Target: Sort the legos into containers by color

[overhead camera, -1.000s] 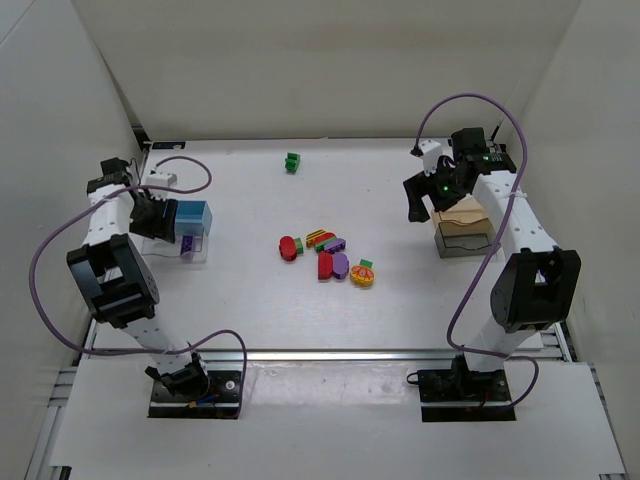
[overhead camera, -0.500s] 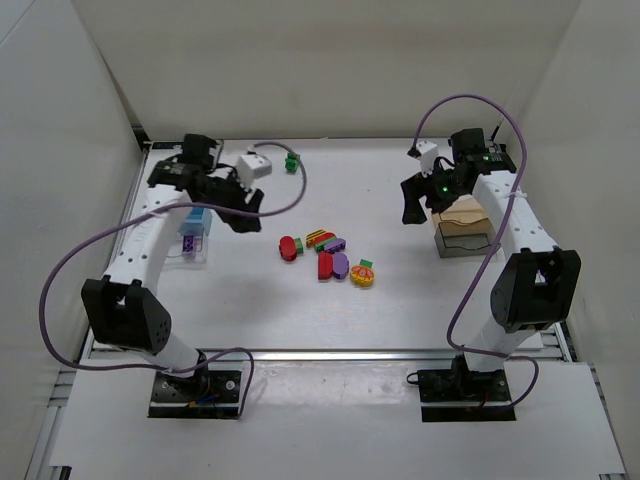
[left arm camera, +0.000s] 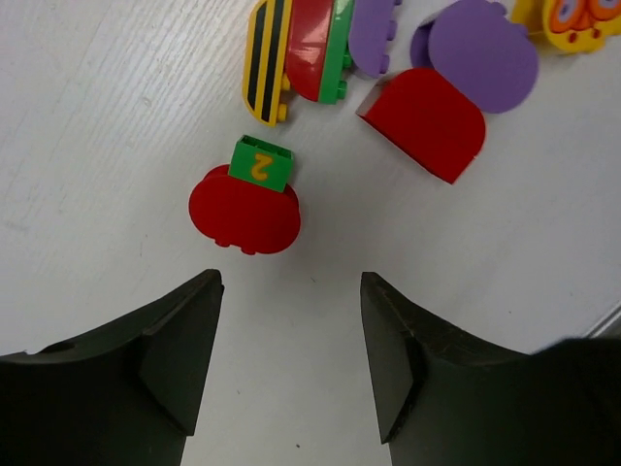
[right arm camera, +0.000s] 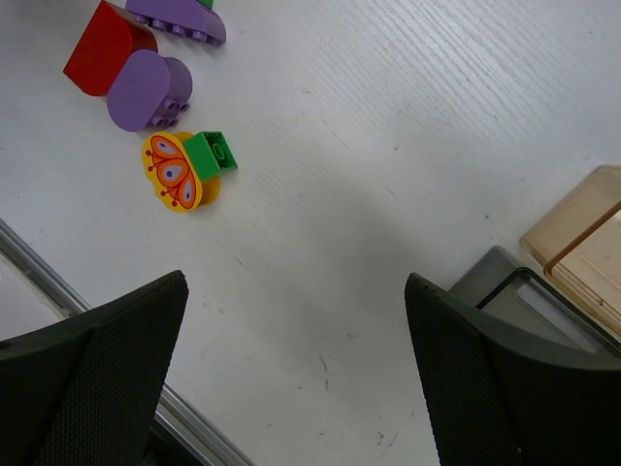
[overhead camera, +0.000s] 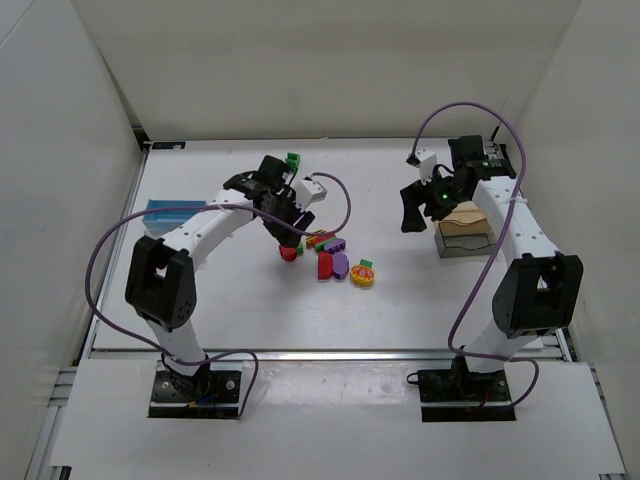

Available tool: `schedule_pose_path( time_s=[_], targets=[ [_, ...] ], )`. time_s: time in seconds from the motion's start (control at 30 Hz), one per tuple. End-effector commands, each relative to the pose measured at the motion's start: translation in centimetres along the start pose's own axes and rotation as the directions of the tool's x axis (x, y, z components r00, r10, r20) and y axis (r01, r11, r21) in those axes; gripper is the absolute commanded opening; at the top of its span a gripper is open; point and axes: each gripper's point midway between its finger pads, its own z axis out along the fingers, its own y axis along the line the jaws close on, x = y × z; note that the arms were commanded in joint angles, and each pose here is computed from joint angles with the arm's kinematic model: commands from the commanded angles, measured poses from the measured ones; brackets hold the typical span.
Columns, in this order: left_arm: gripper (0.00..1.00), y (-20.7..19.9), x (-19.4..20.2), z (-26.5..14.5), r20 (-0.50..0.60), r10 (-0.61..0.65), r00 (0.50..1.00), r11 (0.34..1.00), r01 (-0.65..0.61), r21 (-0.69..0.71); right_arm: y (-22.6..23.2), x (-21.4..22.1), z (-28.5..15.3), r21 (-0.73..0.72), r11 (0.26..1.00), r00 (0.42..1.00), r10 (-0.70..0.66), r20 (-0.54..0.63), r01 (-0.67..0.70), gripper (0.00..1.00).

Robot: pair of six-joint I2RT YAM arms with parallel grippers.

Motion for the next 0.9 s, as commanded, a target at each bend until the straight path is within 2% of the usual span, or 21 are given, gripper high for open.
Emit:
schedule_pose_path(
  time_s=[0.0,0.13,0.27,0.57,0.87],
  targets=[
    [0.70,1.0,-0.2,1.3,0.016,-0.018,1.000,0.998,0.019,-0.067,0.4,-0.6,-1.2,0.025,0.999,0.999,-0.036,0.026,0.035,0.95],
    [0.72,1.5,1.9,3.5,-0.049,0.058,0.997,0.995,-0.062,-0.077,0.1,-0.5,-1.2,0.034,0.999,0.999,-0.043,0.020,0.042,0.96],
    [0.74,2.3,2.9,4.5,-0.065,0.102,0.993,0.992,-0.107,-0.069,0.1,-0.4,-1.1,0.032,0.999,0.999,-0.044,0.015,0.044,0.96],
    [0.80,2.8,2.4,5.4,0.023,0.270,0.963,0.963,-0.269,-0.016,-0.2,-0.3,-0.6,0.025,0.999,0.999,-0.042,0.003,0.042,0.96],
    [0.84,2.2,2.1,6.1,0.058,0.305,0.951,0.950,-0.308,0.052,-0.4,0.3,-0.3,0.027,0.999,0.999,-0.040,-0.018,0.040,0.96]
  ],
)
